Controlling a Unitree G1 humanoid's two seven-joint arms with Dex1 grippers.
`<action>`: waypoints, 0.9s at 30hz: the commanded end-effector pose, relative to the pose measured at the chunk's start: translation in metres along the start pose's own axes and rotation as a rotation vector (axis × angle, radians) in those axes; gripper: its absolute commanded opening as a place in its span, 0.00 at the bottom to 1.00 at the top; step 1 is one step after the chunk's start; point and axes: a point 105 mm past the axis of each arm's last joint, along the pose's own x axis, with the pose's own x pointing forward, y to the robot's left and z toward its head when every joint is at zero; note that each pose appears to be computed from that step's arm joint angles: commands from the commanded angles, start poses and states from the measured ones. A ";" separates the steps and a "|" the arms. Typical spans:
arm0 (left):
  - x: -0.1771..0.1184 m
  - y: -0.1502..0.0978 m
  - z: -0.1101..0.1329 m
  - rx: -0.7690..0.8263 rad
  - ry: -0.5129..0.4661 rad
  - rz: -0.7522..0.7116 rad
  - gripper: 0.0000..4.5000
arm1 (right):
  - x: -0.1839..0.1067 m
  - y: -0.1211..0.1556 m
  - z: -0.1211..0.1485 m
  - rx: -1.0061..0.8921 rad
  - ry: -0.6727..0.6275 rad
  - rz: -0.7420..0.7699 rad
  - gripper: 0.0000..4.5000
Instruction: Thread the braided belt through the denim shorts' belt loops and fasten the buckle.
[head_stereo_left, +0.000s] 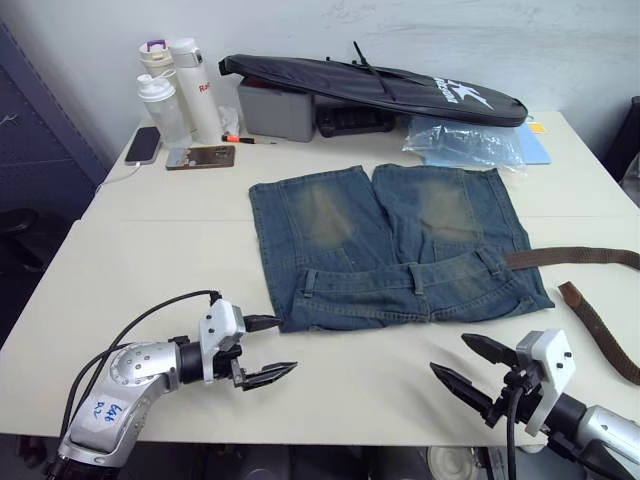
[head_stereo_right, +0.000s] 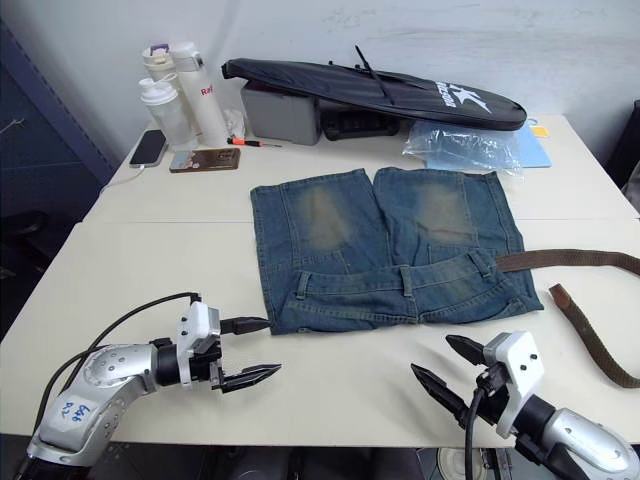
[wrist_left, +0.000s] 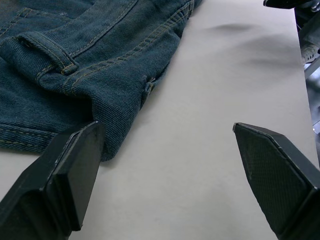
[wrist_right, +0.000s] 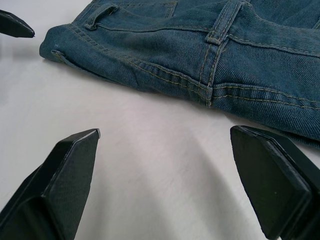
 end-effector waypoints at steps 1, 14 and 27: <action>-0.002 -0.001 0.011 -0.007 -0.042 -0.008 1.00 | -0.003 0.002 0.010 -0.041 -0.017 0.026 0.99; 0.002 -0.003 0.032 -0.008 -0.088 -0.091 1.00 | -0.004 -0.003 0.022 -0.068 -0.021 0.030 0.99; 0.024 -0.004 0.109 0.124 -0.031 -0.514 1.00 | -0.008 0.004 0.057 -0.059 -0.012 -0.054 0.99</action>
